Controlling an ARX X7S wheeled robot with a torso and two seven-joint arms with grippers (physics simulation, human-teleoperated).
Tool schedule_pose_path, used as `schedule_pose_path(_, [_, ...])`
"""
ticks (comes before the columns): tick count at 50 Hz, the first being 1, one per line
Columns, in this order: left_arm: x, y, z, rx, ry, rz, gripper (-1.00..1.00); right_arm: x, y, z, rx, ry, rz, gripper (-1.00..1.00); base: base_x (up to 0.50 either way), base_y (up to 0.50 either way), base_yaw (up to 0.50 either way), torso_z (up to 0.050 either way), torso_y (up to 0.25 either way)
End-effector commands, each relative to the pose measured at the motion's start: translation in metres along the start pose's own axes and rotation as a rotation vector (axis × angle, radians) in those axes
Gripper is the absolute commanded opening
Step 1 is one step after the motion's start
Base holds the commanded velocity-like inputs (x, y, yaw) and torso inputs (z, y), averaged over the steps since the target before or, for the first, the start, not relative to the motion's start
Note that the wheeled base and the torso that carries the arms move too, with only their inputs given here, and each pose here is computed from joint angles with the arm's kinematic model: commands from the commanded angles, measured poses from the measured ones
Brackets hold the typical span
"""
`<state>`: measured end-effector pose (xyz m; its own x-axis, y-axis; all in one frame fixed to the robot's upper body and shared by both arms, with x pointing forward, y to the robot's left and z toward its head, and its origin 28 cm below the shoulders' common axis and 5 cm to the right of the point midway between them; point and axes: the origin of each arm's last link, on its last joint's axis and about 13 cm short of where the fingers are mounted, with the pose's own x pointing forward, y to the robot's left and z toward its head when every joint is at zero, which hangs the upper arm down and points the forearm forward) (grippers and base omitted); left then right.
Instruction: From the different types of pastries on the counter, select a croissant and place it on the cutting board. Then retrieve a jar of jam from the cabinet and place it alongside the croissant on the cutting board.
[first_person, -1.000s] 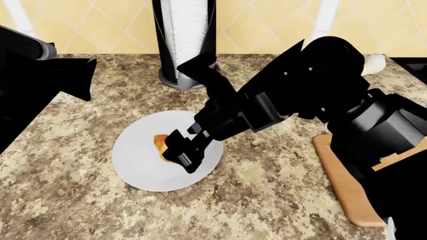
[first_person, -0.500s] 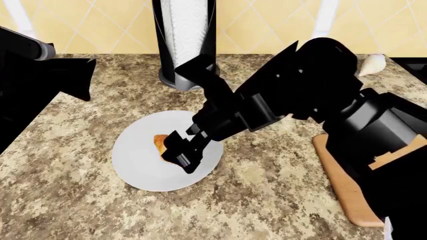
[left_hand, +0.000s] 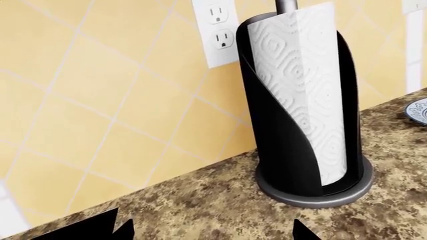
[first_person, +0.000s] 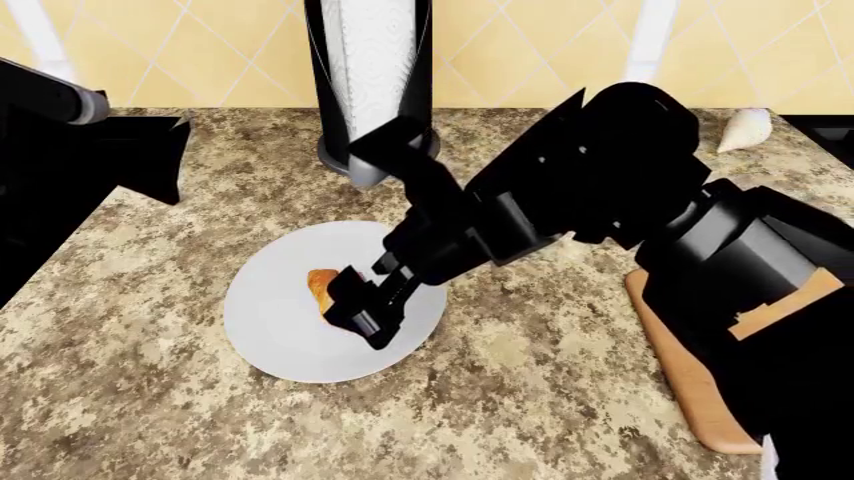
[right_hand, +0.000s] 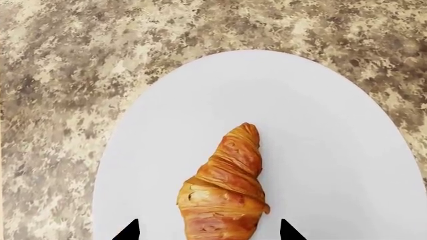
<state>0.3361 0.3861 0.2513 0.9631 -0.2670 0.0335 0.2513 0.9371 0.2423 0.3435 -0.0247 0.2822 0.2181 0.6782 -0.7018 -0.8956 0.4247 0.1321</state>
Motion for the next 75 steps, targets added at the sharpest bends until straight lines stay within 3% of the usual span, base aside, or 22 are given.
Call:
schedule_pose_path(1, [-0.001, 0.001, -0.002, -0.005, 0.003, 0.005, 1.00, 0.004, -0.002, 0.000, -0.001, 0.012, 0.005, 1.00, 0.00, 0.00, 0.00, 0.000, 0.000])
schedule_pose_path(47, [0.000, 0.003, -0.010, -0.023, 0.007, 0.010, 1.00, 0.014, -0.004, -0.002, 0.000, 0.046, 0.021, 1.00, 0.00, 0.00, 0.00, 0.000, 0.000])
schedule_pose_path(48, [0.000, 0.003, -0.010, -0.023, 0.008, 0.010, 1.00, 0.014, -0.004, -0.002, -0.001, 0.046, 0.021, -1.00, 0.00, 0.00, 0.00, 0.000, 0.000])
schedule_pose_path(66, [-0.001, 0.003, -0.009, -0.024, 0.007, 0.009, 1.00, 0.011, -0.004, 0.000, -0.017, 0.044, 0.019, -1.00, 0.00, 0.00, 0.00, 0.000, 0.000])
schedule_pose_path(75, [-0.001, 0.004, -0.003, -0.020, -0.007, 0.012, 1.00, -0.038, -0.003, 0.027, -0.078, -0.058, -0.135, -1.00, 0.00, 0.00, 0.00, 0.000, 0.000])
